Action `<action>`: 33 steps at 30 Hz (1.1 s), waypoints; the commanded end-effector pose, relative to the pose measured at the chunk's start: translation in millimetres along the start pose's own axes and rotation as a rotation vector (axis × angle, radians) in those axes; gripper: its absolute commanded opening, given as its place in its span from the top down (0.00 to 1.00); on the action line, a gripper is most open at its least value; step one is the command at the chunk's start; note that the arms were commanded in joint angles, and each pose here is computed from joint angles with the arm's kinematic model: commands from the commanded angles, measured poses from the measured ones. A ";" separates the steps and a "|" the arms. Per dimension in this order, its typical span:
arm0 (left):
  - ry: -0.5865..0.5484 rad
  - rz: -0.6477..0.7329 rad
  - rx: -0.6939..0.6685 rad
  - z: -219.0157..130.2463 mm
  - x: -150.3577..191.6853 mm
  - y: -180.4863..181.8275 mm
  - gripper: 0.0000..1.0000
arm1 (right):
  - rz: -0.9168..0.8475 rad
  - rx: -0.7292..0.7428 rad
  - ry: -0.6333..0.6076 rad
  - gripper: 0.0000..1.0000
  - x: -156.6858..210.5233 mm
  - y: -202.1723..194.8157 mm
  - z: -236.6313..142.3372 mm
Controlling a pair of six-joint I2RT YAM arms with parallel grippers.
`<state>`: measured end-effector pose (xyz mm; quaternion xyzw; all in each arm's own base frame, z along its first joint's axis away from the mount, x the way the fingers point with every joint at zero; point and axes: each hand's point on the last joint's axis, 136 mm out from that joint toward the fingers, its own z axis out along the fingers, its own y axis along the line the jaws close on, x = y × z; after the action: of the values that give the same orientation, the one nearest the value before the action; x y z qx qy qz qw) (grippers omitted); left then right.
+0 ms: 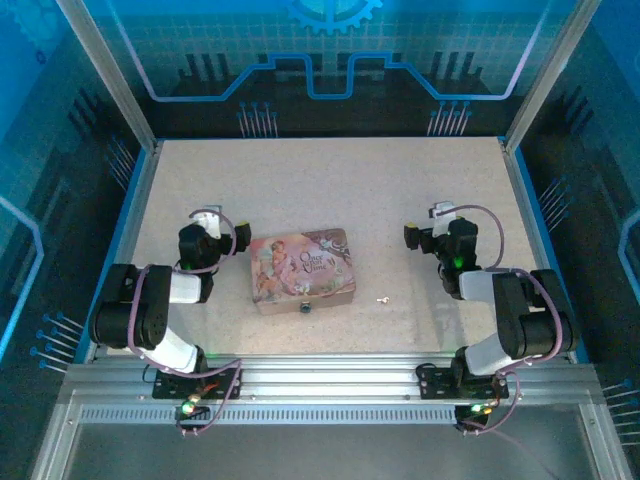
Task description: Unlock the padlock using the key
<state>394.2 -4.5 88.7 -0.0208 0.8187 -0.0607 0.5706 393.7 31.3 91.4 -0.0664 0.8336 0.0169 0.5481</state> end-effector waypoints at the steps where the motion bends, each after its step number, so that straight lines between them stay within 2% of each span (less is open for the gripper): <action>1: -0.014 -0.005 0.011 1.2 -6.5 -2.7 0.01 | -0.002 0.017 -0.008 0.00 -3.8 -3.5 2.0; 33: -0.012 -0.006 0.010 1.5 -6.5 -2.5 0.01 | 0.007 0.005 -0.010 0.00 -3.3 -3.6 1.4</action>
<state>394.2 -4.5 88.7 -0.0208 0.8187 -0.0607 0.5706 393.7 31.1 91.4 -0.0663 0.8336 0.0170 0.5481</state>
